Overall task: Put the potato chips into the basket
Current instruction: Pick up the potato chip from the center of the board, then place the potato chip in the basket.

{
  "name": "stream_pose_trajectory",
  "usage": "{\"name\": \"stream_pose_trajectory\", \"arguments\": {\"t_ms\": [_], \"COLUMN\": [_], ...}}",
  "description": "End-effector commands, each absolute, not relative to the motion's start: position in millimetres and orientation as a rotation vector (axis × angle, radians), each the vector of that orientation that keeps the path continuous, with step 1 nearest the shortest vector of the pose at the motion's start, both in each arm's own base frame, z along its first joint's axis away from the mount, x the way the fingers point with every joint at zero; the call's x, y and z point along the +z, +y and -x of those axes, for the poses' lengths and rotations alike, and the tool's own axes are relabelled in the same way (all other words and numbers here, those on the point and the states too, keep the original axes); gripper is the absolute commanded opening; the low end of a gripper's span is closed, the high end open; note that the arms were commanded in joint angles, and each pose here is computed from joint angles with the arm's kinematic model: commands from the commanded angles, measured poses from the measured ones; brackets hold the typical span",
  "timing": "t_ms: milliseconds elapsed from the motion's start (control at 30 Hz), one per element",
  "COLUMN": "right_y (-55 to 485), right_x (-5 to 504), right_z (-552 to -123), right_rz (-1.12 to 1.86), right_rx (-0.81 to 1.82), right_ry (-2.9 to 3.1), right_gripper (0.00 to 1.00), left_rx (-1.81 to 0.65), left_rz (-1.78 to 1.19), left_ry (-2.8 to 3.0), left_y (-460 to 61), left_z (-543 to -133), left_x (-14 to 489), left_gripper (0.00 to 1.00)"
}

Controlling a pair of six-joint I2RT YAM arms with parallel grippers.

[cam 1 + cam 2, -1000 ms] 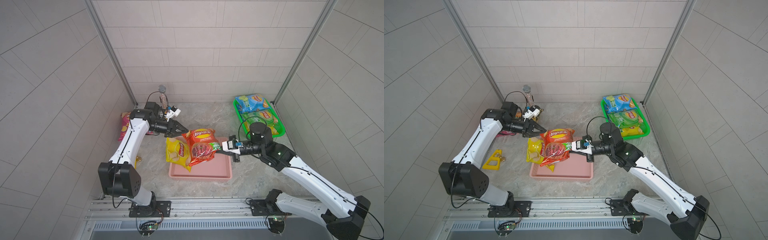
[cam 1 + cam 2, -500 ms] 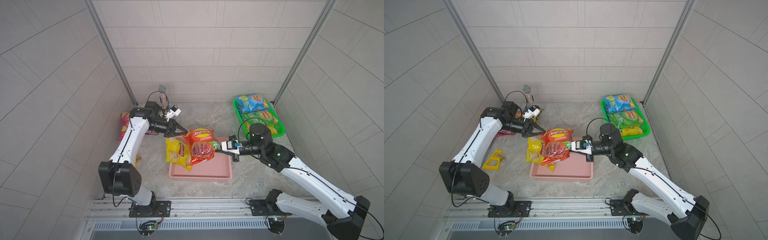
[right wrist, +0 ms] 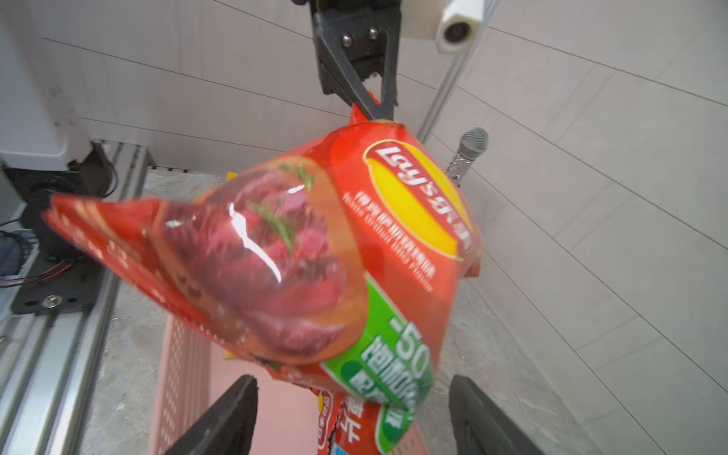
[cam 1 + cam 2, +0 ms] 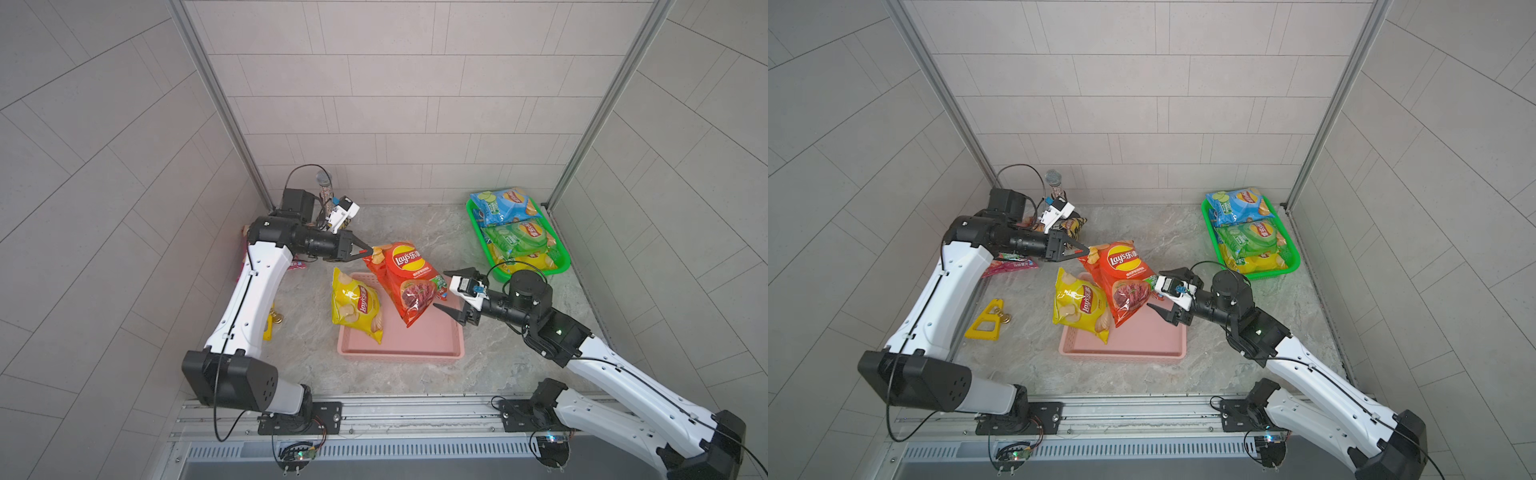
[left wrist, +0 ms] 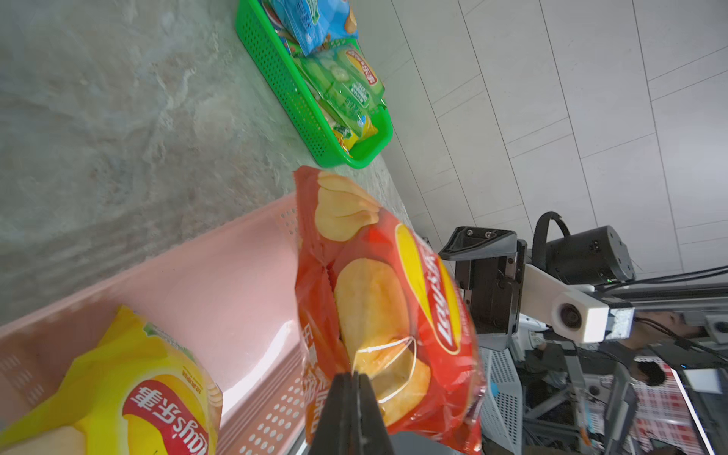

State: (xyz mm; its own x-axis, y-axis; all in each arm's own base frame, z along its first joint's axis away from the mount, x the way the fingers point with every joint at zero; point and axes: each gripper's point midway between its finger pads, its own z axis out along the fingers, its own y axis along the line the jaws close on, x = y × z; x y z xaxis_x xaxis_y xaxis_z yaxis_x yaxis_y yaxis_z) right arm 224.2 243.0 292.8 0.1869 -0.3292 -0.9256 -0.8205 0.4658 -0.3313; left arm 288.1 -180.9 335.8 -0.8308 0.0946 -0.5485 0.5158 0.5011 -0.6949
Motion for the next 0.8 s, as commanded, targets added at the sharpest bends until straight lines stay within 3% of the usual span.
{"name": "stream_pose_trajectory", "arguments": {"t_ms": [0, 200, 433, 767], "right_y": [224, 206, 217, 234], "right_x": [308, 297, 278, 252], "right_z": [-240, -251, -263, -264], "right_rz": [0.878, 0.631, 0.421, 0.443], "right_rx": [0.429, 0.486, 0.709, 0.791], "right_ry": [1.429, 1.509, 1.662, 1.725], "right_gripper": [0.84, 0.95, 0.98, 0.96], "left_rx": [-1.145, -0.977, -0.907, -0.813], "left_rz": [-0.506, -0.582, -0.672, -0.910], "left_ry": [2.249, 2.288, 2.297, 2.276], "left_y": [-184, -199, -212, -220], "left_z": [-301, -300, -290, -263], "left_x": [342, 316, 294, 270], "left_gripper": [0.00, 0.00, 0.00, 0.00]}}
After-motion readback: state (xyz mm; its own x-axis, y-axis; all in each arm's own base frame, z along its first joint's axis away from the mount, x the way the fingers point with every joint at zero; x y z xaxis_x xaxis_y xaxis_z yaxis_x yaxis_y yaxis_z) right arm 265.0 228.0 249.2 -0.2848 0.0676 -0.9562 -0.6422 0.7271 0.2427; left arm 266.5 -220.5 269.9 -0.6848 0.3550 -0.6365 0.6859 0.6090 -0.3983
